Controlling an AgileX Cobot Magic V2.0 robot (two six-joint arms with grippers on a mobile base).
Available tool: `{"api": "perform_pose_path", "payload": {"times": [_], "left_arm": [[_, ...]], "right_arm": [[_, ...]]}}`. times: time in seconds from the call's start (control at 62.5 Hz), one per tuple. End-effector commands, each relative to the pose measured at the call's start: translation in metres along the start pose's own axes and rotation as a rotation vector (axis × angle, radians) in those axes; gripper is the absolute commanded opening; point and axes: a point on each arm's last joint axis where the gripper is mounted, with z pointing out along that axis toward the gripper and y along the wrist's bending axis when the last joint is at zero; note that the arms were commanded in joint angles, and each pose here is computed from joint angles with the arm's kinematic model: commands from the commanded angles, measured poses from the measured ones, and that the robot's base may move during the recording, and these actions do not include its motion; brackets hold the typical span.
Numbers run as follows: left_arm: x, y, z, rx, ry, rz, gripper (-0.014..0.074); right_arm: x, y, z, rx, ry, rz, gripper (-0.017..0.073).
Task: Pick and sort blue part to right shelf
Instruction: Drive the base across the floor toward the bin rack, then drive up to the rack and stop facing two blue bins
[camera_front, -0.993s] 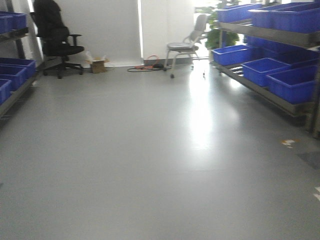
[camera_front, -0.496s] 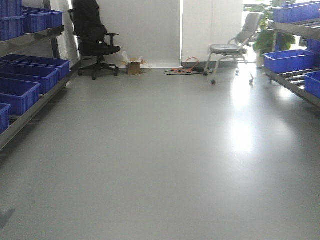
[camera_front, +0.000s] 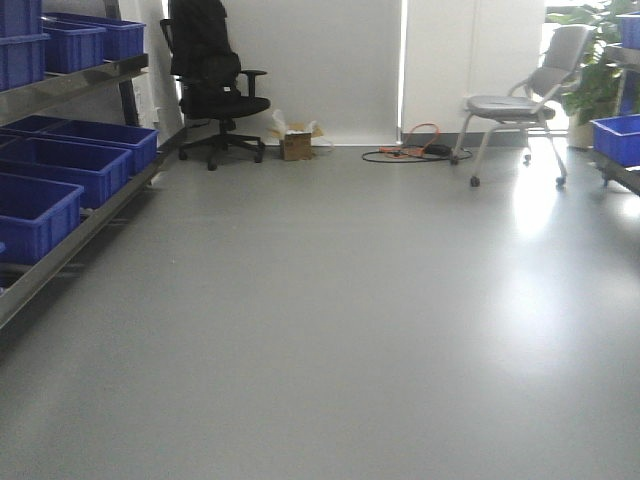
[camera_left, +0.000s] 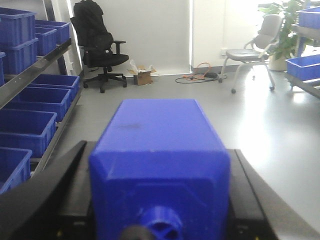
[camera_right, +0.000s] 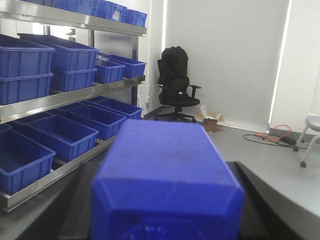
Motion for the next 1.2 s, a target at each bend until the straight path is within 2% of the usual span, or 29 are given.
{"api": "perform_pose_path", "payload": {"times": [0.0, 1.185], "left_arm": [[-0.0154, -0.0001, -0.0064, 0.018, -0.126, 0.000, 0.0270], [-0.0154, -0.0001, -0.0064, 0.018, -0.125, 0.000, 0.0270]], "right_arm": [[-0.0178, 0.0007, -0.0061, -0.021, -0.120, -0.023, 0.0185], [-0.0178, 0.0007, -0.0061, -0.021, -0.120, -0.023, 0.0185]]}}
